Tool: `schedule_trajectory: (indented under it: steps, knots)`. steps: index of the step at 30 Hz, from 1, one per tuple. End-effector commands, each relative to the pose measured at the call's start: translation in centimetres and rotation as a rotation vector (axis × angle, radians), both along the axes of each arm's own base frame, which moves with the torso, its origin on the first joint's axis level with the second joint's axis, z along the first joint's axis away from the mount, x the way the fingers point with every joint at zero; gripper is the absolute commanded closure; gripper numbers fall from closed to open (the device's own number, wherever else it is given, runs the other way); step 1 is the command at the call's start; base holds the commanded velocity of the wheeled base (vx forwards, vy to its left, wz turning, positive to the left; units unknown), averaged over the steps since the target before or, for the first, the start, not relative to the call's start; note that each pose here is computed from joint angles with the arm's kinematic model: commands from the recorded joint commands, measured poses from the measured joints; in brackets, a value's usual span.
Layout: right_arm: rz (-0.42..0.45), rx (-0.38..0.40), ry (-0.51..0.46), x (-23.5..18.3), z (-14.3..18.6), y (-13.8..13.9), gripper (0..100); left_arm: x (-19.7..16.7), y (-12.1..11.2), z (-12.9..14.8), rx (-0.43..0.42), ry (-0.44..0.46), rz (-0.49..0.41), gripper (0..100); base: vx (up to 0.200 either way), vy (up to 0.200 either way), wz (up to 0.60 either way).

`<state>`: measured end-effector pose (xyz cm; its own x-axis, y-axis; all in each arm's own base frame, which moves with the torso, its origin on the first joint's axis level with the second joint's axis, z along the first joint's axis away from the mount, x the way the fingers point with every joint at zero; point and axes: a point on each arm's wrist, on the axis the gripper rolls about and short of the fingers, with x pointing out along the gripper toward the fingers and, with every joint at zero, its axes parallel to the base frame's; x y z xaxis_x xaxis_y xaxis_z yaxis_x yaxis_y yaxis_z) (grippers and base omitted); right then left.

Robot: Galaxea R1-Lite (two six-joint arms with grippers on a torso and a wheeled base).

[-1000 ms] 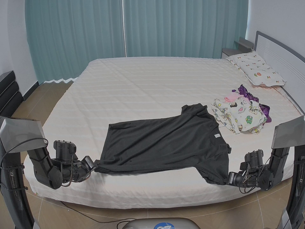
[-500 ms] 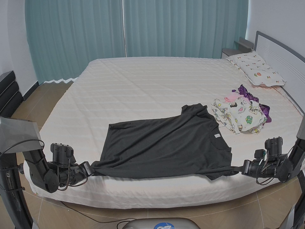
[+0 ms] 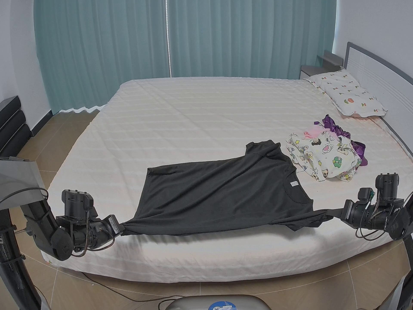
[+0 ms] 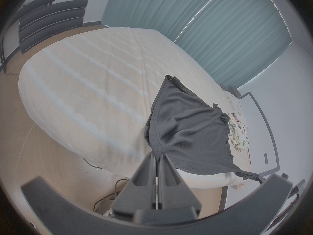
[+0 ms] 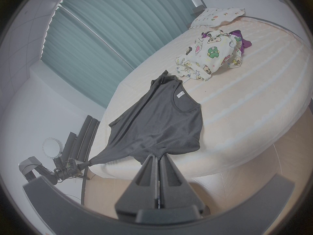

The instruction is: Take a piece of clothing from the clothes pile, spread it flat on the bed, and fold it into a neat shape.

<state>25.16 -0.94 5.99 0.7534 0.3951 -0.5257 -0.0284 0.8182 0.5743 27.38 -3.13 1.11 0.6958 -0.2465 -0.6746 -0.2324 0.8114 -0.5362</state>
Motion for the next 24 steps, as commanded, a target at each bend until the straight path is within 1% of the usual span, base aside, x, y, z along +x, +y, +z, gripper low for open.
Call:
schedule_trajectory:
  steps: [1, 4, 7, 9, 12, 14, 16, 17, 18, 24]
  knots:
    - [0.005, -0.005, 0.019, -0.2, -0.3, 0.0, 100, 0.0, -0.2, 0.3, 0.009, 0.038, -0.010, 100, 0.000, 0.000, 0.00]
    - [0.012, -0.013, 0.059, -0.4, -0.5, 0.0, 100, -0.4, -0.1, 0.3, 0.035, 0.079, -0.033, 100, 0.000, 0.000, 0.00]
    - [0.059, -0.069, 0.115, -0.9, -1.2, -0.1, 100, -0.9, -0.1, 0.1, 0.081, 0.123, -0.079, 100, 0.000, 0.000, 0.00]
    - [0.092, -0.103, 0.139, -1.3, -1.5, -0.2, 100, -1.1, -0.1, 0.0, 0.090, 0.140, -0.087, 100, 0.000, 0.000, 0.00]
    - [0.106, -0.127, 0.155, -1.5, -1.6, -0.3, 100, -1.3, -0.1, -0.1, 0.097, 0.156, -0.094, 100, 0.000, 0.000, 0.00]
    - [0.106, -0.126, 0.160, -1.5, -1.6, -0.3, 100, -1.5, -0.2, -0.2, 0.103, 0.180, -0.099, 100, 0.000, 0.000, 0.00]
    - [0.103, -0.128, 0.163, -1.5, -1.7, -0.3, 100, -1.8, -0.4, -0.4, 0.130, 0.207, -0.132, 100, 0.000, 0.000, 0.00]
    - [0.103, -0.128, 0.163, -1.5, -1.7, -0.3, 100, -1.8, -0.4, -0.4, 0.130, 0.207, -0.132, 100, 0.000, 0.000, 0.00]
    - [0.101, -0.127, 0.169, -1.6, -1.7, -0.4, 100, -2.3, -0.3, -0.6, 0.159, 0.233, -0.166, 100, 0.000, 0.000, 0.00]
    - [0.110, -0.149, 0.214, -1.8, -1.6, -1.0, 100, -2.9, -0.3, -0.1, 0.174, 0.269, -0.187, 100, 0.000, 0.000, 0.00]
